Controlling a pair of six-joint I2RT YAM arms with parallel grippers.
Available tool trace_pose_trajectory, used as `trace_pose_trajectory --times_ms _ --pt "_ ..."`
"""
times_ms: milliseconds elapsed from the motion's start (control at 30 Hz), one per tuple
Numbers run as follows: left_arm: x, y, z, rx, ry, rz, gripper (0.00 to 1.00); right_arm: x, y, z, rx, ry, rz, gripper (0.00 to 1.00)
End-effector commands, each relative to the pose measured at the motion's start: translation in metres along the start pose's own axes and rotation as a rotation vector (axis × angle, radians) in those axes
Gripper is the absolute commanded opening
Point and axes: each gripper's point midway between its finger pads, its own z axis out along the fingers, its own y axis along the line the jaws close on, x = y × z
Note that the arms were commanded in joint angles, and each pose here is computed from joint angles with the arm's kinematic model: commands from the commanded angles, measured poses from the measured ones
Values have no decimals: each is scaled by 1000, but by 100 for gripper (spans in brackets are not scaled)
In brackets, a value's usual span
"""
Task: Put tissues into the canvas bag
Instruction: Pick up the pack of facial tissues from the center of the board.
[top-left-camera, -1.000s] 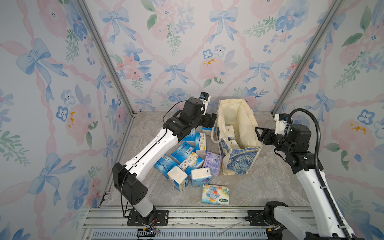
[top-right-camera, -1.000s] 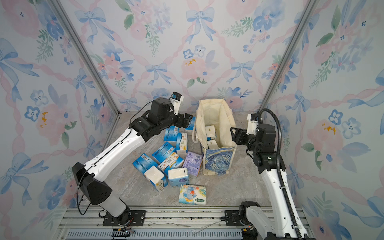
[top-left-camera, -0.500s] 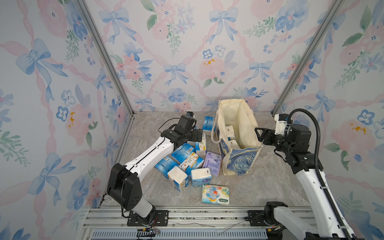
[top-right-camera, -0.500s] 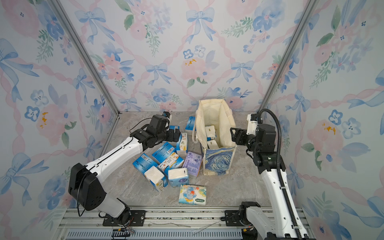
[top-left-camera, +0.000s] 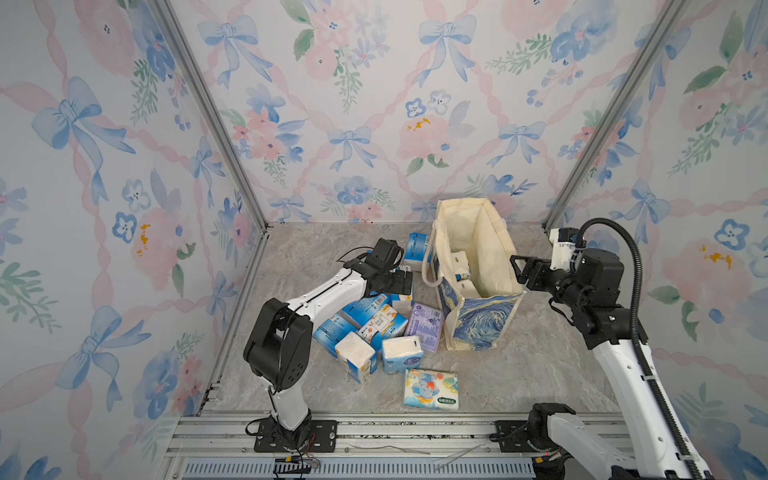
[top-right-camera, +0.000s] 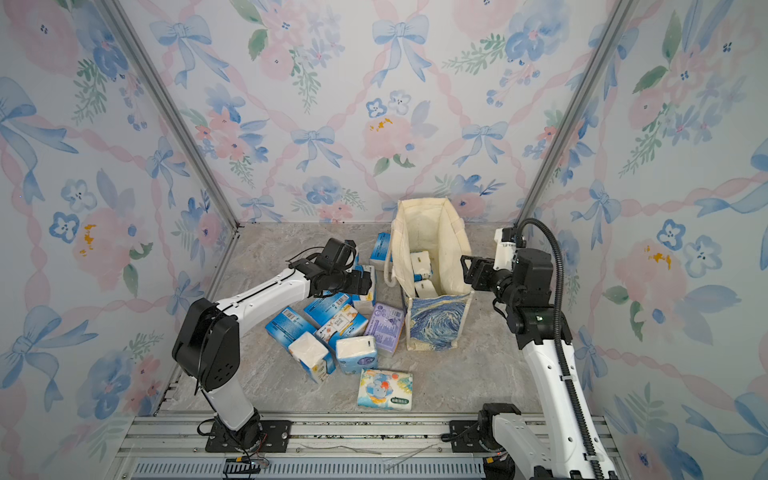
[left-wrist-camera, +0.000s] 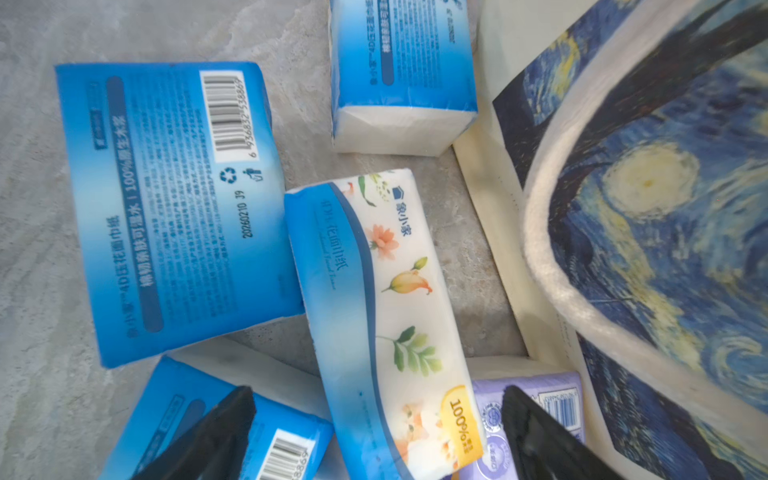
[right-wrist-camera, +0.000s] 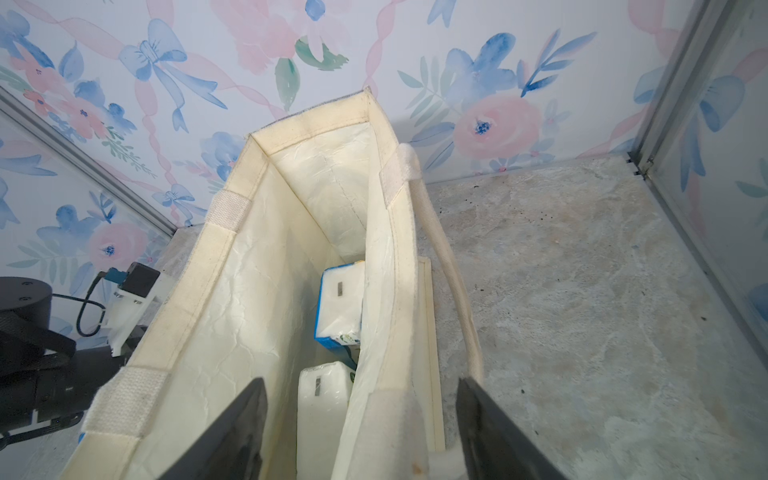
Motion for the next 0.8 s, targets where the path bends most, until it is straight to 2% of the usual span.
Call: trace_pose_trajectory --times_ms 0,533,767 --pt "-2 -10 8 36 17 -5 93 8 -2 2 8 19 -9 73" --pt "12 -8 45 -49 107 44 93 14 -12 7 22 27 5 73" --pt "12 -4 53 -79 127 52 87 17 -18 10 33 35 14 73"
